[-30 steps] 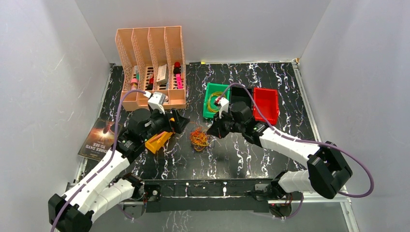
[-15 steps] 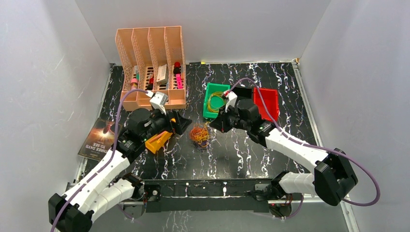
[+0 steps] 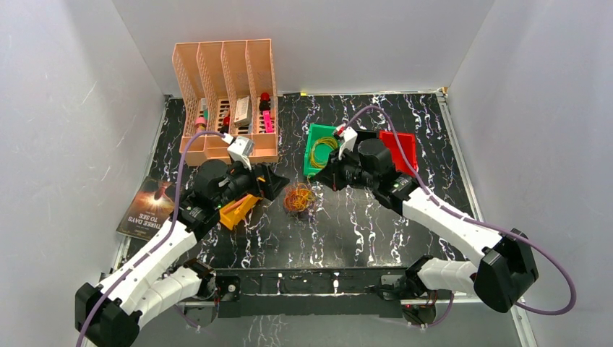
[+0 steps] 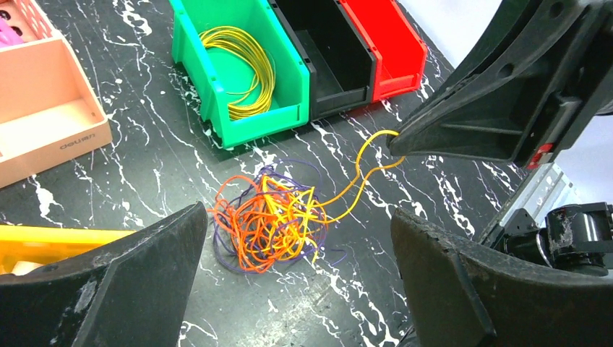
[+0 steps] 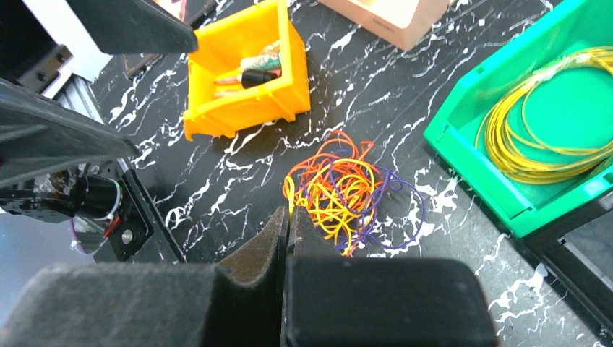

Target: Untangle the cables

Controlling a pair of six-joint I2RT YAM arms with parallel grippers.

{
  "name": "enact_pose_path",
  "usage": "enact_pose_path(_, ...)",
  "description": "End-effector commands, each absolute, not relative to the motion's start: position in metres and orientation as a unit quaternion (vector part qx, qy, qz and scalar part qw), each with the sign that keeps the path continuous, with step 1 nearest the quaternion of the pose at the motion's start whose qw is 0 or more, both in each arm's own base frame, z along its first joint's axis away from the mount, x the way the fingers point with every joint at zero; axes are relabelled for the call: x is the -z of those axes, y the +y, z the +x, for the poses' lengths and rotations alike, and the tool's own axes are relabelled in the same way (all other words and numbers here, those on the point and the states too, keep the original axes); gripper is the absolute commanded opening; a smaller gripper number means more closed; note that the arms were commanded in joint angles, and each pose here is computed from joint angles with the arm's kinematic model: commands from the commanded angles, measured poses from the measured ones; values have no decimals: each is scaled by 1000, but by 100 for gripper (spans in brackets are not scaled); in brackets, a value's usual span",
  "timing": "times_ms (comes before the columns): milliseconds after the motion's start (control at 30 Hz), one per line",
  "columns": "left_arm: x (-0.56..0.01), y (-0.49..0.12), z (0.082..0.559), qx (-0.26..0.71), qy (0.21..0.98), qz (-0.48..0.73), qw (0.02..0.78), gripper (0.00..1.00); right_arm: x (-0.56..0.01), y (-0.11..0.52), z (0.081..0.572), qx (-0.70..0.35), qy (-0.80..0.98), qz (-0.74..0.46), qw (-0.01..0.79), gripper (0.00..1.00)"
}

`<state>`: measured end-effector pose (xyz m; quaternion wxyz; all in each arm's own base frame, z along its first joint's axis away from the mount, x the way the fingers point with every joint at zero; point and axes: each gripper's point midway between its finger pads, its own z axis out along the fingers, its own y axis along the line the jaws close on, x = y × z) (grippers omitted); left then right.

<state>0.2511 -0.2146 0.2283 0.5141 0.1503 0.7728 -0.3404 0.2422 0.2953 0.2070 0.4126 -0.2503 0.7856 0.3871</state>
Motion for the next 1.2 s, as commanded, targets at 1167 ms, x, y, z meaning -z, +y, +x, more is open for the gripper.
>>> enact_pose_path(1167, -256, -247, 238, 457, 634, 204, 590, 98, -328, 353, 216, -557, 697, -248, 377, 0)
